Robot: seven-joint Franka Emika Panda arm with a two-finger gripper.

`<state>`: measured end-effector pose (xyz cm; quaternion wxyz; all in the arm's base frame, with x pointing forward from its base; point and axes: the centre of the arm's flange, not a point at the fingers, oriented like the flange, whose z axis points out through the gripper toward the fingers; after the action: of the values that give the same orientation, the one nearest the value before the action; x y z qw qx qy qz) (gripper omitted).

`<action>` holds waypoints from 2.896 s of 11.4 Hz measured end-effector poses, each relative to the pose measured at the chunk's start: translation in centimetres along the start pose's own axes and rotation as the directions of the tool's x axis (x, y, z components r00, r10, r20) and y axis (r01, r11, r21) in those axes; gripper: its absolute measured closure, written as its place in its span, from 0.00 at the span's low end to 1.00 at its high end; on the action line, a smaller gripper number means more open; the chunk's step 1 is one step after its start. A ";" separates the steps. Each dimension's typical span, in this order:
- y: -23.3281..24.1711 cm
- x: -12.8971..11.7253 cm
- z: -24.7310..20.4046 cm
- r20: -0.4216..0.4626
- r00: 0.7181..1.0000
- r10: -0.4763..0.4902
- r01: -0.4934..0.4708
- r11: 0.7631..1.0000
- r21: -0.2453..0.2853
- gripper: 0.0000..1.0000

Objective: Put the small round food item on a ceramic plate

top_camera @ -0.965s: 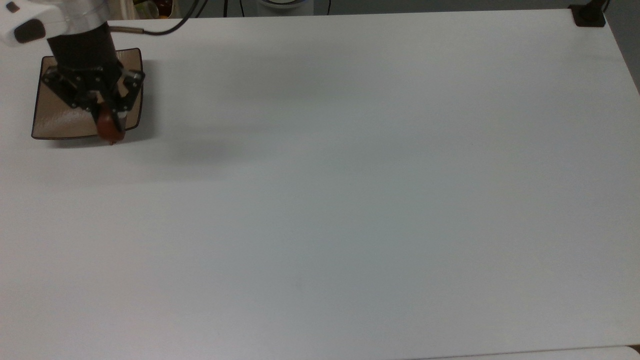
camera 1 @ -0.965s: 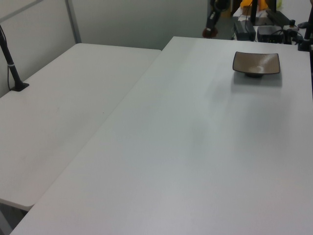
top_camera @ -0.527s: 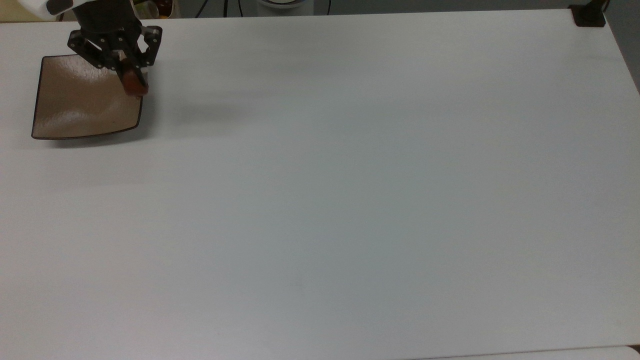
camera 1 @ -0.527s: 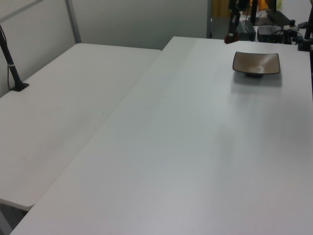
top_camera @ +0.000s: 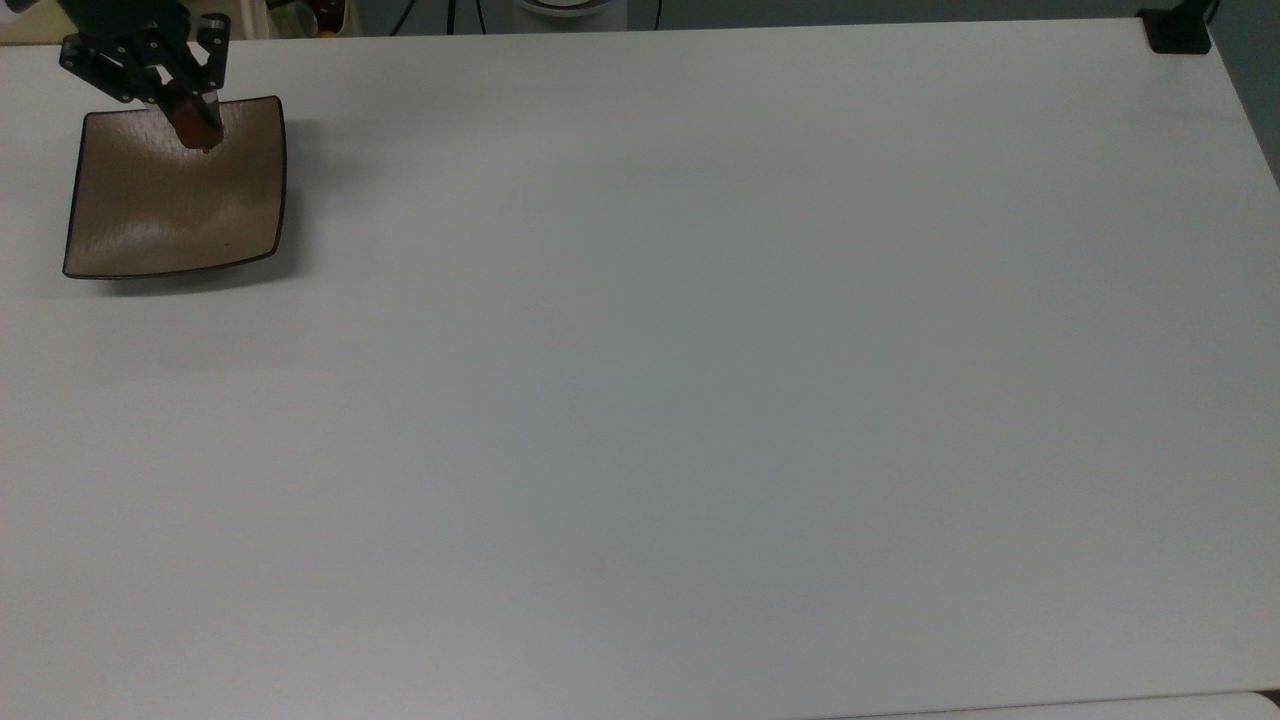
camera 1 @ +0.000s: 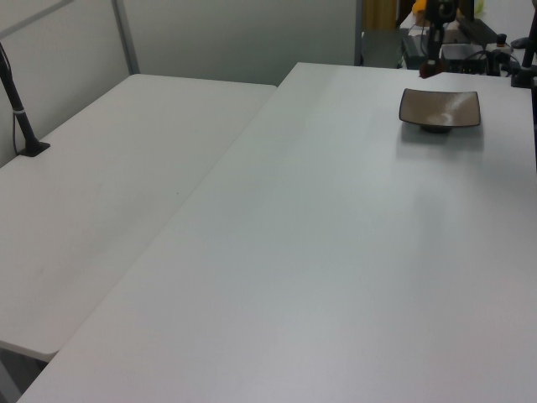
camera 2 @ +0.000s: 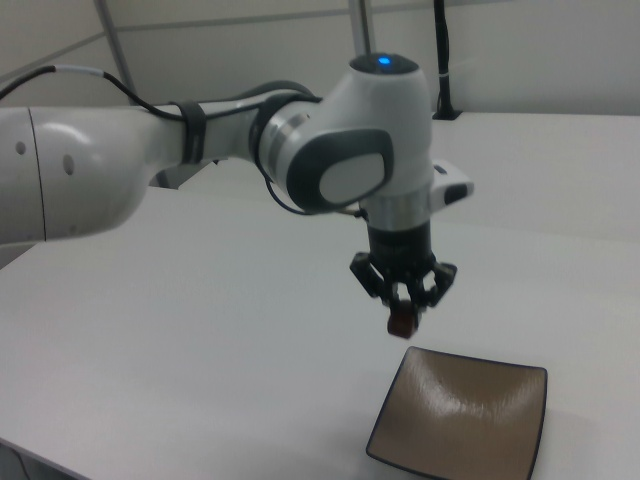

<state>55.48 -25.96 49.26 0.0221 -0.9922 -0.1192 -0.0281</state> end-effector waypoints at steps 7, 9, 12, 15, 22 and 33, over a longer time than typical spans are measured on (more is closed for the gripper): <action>4.2 -5.1 7.6 -0.073 0.996 -0.056 0.049 0.994 -0.094 0.70; 4.1 -5.8 9.9 -0.129 0.991 -0.044 0.026 0.989 -0.142 0.70; 3.5 -6.6 13.0 -0.200 0.979 -0.036 -0.007 0.978 -0.210 0.70; 3.1 -6.7 15.2 -0.218 0.975 -0.037 -0.016 0.972 -0.235 0.70; 2.9 -6.0 12.6 -0.212 0.976 -0.043 -0.003 0.978 -0.210 0.00; -13.0 1.7 -16.1 -0.087 0.952 0.292 -0.281 0.952 0.123 0.00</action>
<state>53.21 -13.77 65.89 0.0866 -0.9935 0.0262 -0.0696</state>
